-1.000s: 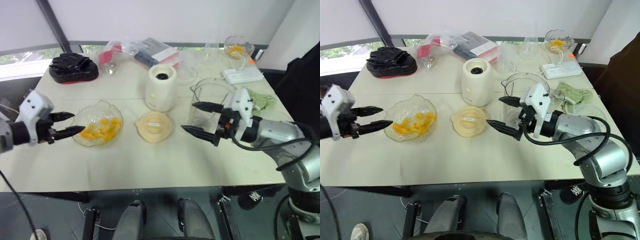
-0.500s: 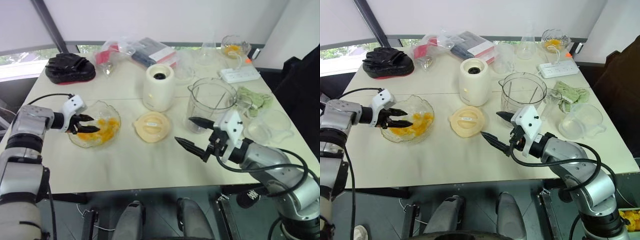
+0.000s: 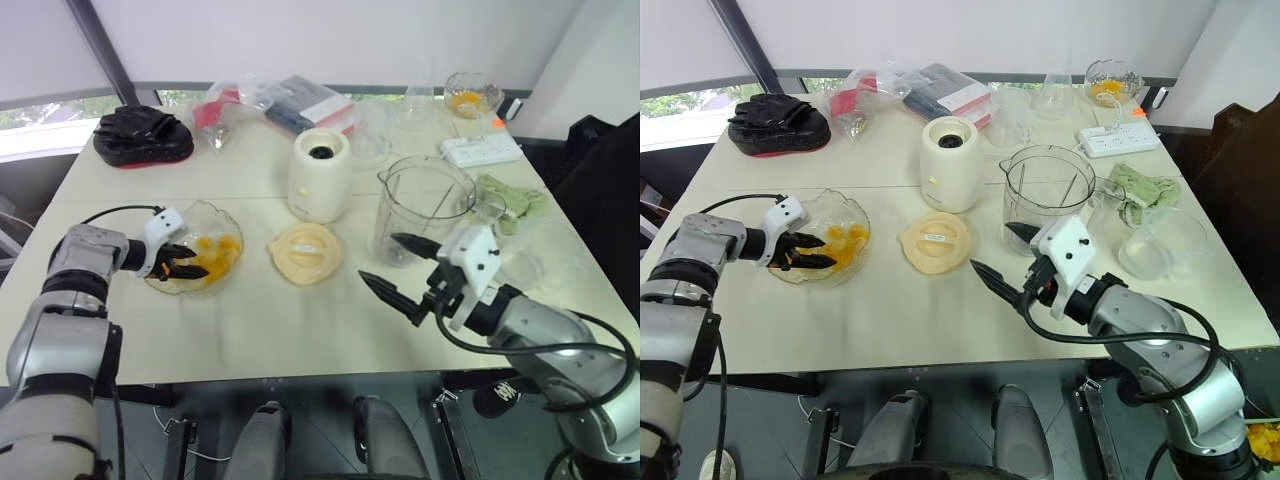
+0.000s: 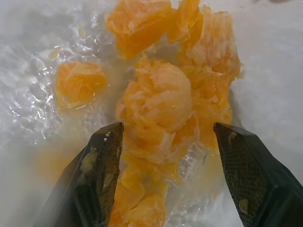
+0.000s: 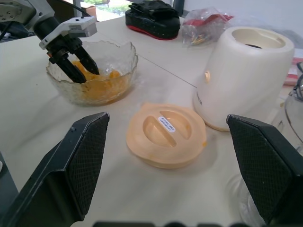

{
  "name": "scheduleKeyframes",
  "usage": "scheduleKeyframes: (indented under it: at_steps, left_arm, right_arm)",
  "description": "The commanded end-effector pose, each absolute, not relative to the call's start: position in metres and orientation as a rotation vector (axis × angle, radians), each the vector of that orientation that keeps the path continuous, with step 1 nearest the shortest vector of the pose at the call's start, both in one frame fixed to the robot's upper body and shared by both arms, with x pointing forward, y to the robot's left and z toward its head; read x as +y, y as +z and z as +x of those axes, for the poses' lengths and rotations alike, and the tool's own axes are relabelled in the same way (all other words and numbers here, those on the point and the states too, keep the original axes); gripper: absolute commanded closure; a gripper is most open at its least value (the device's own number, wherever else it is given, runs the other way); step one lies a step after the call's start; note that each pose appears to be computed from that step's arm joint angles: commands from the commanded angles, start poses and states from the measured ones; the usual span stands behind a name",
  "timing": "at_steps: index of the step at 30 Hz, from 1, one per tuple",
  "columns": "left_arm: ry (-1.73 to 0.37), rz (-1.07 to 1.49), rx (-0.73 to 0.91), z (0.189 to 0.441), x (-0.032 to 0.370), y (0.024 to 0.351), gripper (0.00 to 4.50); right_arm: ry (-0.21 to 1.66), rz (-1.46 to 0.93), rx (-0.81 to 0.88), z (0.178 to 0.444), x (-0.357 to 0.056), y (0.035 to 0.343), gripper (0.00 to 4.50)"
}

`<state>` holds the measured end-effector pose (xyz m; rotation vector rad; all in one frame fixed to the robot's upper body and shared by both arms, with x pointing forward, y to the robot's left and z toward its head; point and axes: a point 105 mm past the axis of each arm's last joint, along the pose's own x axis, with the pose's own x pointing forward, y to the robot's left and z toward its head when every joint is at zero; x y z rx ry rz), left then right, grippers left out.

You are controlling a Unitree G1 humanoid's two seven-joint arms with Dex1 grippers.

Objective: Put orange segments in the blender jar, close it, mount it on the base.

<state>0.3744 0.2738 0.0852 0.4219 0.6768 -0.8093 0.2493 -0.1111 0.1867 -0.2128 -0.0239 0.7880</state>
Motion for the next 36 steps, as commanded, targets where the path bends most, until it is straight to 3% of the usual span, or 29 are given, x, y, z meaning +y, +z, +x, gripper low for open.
scheduleKeyframes:
  at_steps: [1,11,14,18,19,27,36]
  left_arm:
    - [-0.779,0.428,0.634,0.380,0.274,0.091,1.34]
    - [-0.729,0.424,0.622,0.384,0.271,0.081,1.34]
    - [-0.727,0.424,0.623,0.384,0.271,0.078,2.19]
    - [-0.730,0.416,0.619,0.383,0.270,0.077,4.22]
    - [-0.732,0.415,0.618,0.382,0.271,0.076,4.44]
    - [-0.740,0.316,0.475,0.374,0.280,0.089,4.44]
    - [-0.602,0.211,0.054,0.359,0.295,0.148,4.44]
  right_arm:
    - [0.785,-0.240,-0.070,0.246,-0.111,0.198,0.37]
    - [0.769,-0.250,-0.071,0.249,-0.113,0.200,0.37]
    - [0.765,-0.253,-0.071,0.250,-0.114,0.201,0.34]
    - [0.765,-0.255,-0.068,0.249,-0.115,0.201,0.34]
    - [0.765,-0.256,-0.067,0.249,-0.115,0.201,0.34]
    - [0.778,-0.256,-0.056,0.250,-0.114,0.199,0.34]
    - [0.846,-0.261,-0.050,0.257,-0.109,0.199,0.34]
